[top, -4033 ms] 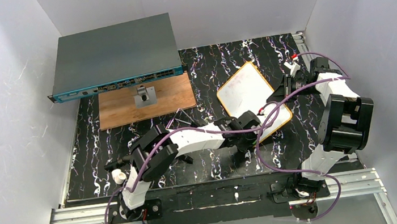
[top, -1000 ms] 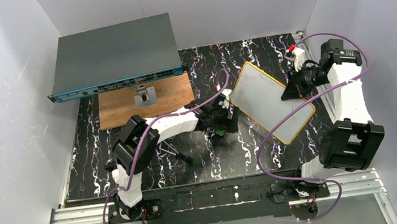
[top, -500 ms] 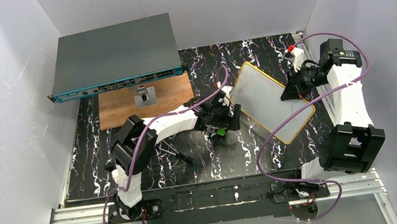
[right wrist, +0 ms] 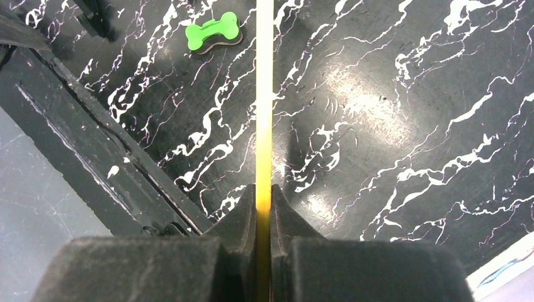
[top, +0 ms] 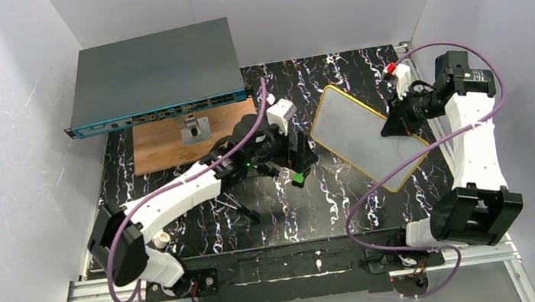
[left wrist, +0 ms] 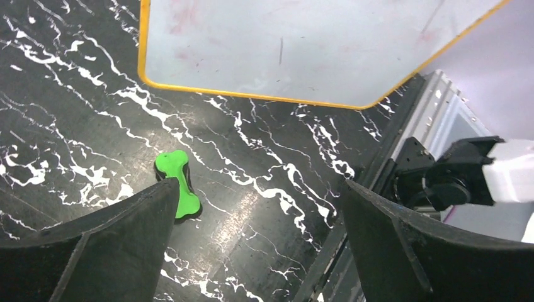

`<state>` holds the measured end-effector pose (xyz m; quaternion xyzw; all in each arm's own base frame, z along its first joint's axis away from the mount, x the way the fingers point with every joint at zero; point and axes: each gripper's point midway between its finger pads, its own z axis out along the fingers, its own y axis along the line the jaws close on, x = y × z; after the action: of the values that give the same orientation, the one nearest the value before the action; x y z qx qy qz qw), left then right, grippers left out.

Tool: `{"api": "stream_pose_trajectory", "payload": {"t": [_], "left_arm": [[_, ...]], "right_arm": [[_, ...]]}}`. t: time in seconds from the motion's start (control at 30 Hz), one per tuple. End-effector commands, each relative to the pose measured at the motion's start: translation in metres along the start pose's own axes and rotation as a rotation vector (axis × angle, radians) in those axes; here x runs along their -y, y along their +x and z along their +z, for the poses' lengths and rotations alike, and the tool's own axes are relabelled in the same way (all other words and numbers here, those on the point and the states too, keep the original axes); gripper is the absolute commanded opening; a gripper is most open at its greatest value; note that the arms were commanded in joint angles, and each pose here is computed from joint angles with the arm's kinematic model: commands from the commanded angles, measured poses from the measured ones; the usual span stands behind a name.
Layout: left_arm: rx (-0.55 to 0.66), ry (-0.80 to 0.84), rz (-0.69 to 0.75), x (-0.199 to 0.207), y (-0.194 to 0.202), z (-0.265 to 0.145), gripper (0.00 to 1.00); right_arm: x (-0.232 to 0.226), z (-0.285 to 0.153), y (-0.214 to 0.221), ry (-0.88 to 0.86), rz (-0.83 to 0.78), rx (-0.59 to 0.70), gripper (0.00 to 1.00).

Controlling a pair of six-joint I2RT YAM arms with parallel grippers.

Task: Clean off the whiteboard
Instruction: Place the whiteboard on the whiteboard stand.

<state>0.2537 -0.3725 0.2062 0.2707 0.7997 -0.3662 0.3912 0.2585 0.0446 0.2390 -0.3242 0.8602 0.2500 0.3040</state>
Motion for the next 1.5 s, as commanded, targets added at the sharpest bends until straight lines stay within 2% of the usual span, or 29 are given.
{"api": "stream_pose_trajectory", "payload": {"t": [0.0,0.1,0.2,0.4,0.53,0.73,0.9,1.0,1.23,1.4,1.47], "left_arm": [[0.029,0.095,0.043,0.010,-0.003,-0.017,0.98],[0.017,0.121,0.048,0.009,0.000,-0.027,0.98],[0.014,0.152,0.112,0.011,0.001,-0.044,0.98],[-0.032,0.208,0.436,0.017,0.012,-0.099,0.98],[-0.009,0.246,0.530,0.026,0.011,-0.131,0.98],[-0.058,0.482,0.420,0.070,0.006,-0.139,0.94],[-0.088,0.559,0.386,0.079,0.006,-0.129,0.92],[-0.122,0.617,0.335,0.085,0.008,-0.121,0.85],[-0.217,0.619,0.248,0.078,0.024,-0.102,0.69],[-0.249,0.592,0.258,0.071,0.035,-0.096,0.61],[-0.259,0.582,0.272,0.068,0.038,-0.094,0.54]], "right_arm": [[-0.026,-0.014,-0.019,-0.023,-0.101,0.050,0.01],[-0.034,-0.012,-0.016,-0.030,-0.135,0.022,0.01],[-0.043,-0.009,-0.011,-0.040,-0.185,-0.015,0.01],[-0.083,-0.007,0.002,-0.147,-0.373,-0.096,0.01],[-0.113,-0.002,0.009,-0.241,-0.502,-0.145,0.01],[-0.139,0.016,0.016,-0.351,-0.599,-0.240,0.01],[-0.156,0.026,0.014,-0.408,-0.650,-0.265,0.01],[-0.162,0.031,0.011,-0.431,-0.657,-0.273,0.01],[-0.170,0.039,0.004,-0.460,-0.656,-0.274,0.01],[-0.174,0.041,0.000,-0.485,-0.641,-0.263,0.01],[-0.175,0.041,-0.001,-0.495,-0.636,-0.262,0.01]]}}
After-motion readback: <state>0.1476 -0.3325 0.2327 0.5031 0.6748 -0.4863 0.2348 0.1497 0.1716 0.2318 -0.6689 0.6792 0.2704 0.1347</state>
